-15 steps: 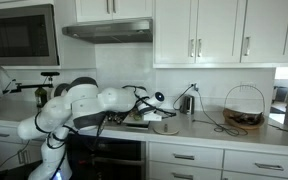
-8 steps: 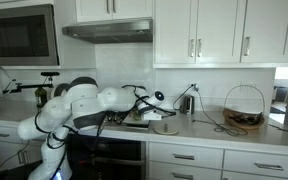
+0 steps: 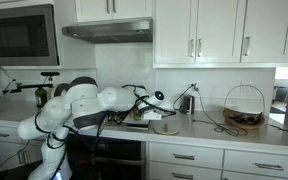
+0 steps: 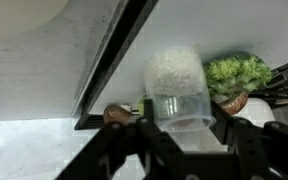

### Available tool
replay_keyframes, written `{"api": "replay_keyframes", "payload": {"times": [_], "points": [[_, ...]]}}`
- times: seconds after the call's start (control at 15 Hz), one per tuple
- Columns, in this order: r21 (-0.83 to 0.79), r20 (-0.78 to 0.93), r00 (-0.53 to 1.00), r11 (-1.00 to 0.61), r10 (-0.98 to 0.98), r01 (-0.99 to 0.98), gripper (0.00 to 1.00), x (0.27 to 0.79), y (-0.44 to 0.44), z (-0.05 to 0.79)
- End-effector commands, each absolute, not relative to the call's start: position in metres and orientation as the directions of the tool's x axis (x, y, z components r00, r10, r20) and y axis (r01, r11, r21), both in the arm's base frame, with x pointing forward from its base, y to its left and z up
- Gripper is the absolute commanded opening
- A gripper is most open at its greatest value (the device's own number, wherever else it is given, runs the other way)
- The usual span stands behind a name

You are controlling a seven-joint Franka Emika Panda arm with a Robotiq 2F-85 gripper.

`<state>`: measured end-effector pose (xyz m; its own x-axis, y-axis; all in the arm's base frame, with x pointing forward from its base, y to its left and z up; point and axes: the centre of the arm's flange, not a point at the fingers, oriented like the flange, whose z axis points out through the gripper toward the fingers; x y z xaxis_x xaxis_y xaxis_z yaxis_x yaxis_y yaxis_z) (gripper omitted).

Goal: Pour the contents of the cup into the pot

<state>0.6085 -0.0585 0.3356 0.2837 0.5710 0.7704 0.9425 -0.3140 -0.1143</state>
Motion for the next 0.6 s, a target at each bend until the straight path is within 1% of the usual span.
{"api": "replay_keyframes", "payload": {"times": [0.0,0.53], "points": [[-0.113,0.745,0.284,-0.305,0.604,0.946,0.3,0.604,-0.053,0.351],[-0.073,0.729,0.244,-0.281,0.64,0.957,0.3,0.604,-0.04,0.391]]}}
